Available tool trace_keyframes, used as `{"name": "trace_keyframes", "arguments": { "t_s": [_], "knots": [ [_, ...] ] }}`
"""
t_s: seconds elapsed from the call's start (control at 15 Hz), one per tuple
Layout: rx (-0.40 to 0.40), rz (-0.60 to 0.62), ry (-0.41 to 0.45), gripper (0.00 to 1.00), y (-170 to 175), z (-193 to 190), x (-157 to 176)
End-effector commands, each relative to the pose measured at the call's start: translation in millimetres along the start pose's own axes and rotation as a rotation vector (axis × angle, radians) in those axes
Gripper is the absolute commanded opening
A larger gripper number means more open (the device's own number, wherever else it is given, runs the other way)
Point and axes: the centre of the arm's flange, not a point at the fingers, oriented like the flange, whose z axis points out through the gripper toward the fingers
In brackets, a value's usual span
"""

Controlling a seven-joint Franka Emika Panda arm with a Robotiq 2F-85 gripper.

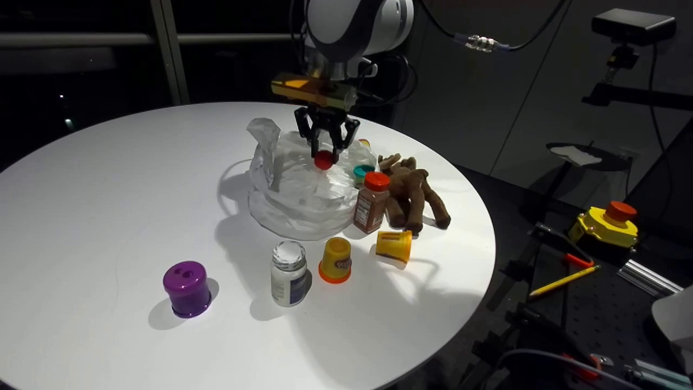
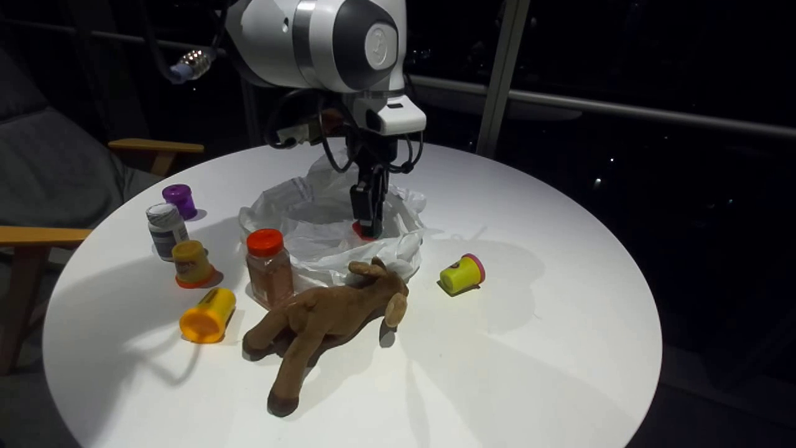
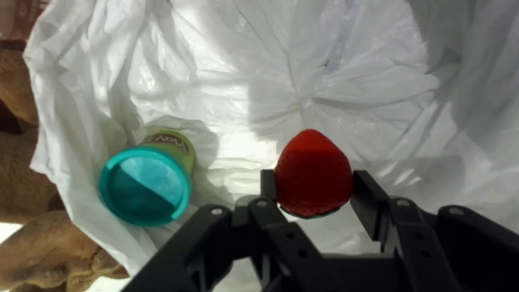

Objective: Remove the contents from the white plastic bag and put them on the table one at a time

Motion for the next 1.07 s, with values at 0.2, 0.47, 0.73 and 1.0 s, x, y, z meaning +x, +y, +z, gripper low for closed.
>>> {"name": "trace_keyframes", "arguments": {
  "t_s": [0.2,0.47,0.73,1.0],
  "knots": [
    [0.142,-0.087,-0.043,0.20,-19,-101,-17],
    [0.138,-0.198,-0.107,0.20,12,-139,-46],
    [0.087,-0.186,-0.061,0.20,62,-165,-17],
    [0.050,-0.063,-0.091,0.20,114,-153,57]
  ]
}}
